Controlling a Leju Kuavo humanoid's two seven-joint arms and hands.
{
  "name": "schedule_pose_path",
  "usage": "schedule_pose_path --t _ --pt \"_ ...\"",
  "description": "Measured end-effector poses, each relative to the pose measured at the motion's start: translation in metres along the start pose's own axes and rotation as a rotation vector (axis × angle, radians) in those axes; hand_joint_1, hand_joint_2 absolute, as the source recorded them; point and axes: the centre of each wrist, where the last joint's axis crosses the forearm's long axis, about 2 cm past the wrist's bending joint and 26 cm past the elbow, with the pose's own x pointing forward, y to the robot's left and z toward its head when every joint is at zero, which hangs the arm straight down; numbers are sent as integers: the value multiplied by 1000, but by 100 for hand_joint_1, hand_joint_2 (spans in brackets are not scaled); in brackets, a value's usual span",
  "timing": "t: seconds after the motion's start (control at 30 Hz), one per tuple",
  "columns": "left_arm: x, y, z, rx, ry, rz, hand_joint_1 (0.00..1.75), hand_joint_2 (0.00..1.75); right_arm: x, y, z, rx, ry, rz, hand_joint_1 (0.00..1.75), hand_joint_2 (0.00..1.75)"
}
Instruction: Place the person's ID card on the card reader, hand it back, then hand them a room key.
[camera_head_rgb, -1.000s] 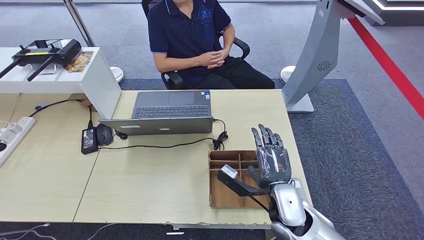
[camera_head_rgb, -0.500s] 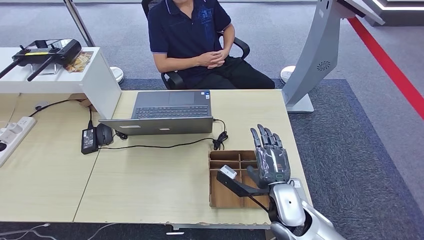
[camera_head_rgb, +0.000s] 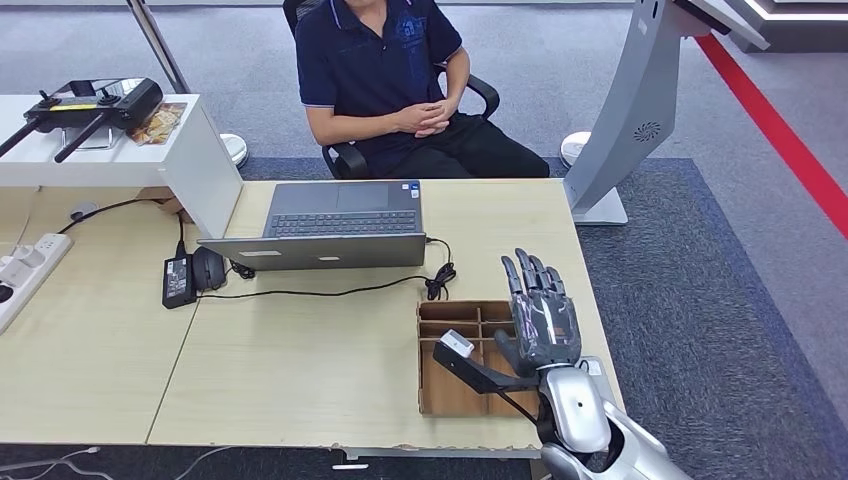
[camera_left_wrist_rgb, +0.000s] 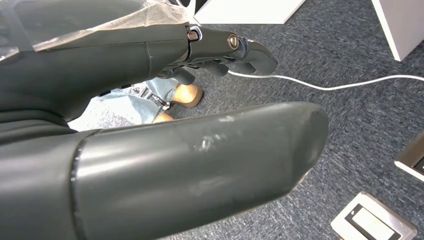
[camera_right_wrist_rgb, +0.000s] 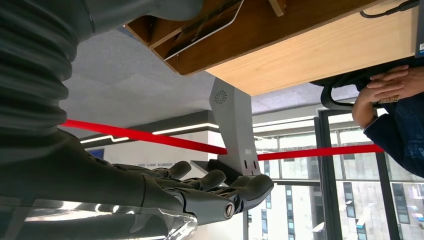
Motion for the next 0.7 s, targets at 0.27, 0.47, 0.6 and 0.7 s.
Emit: schedule_pose_path --t 0.27,0.47,0.6,0.7 --pt "0 0 0 0 0 0 0 0 0 0 0 0 1 0 14 175" --pt "0 0 0 0 0 0 0 0 0 0 0 0 1 0 15 175" --pt "0 0 0 0 0 0 0 0 0 0 0 1 2 1 17 175" --pt "0 0 0 0 0 0 0 0 0 0 0 1 2 1 17 175"
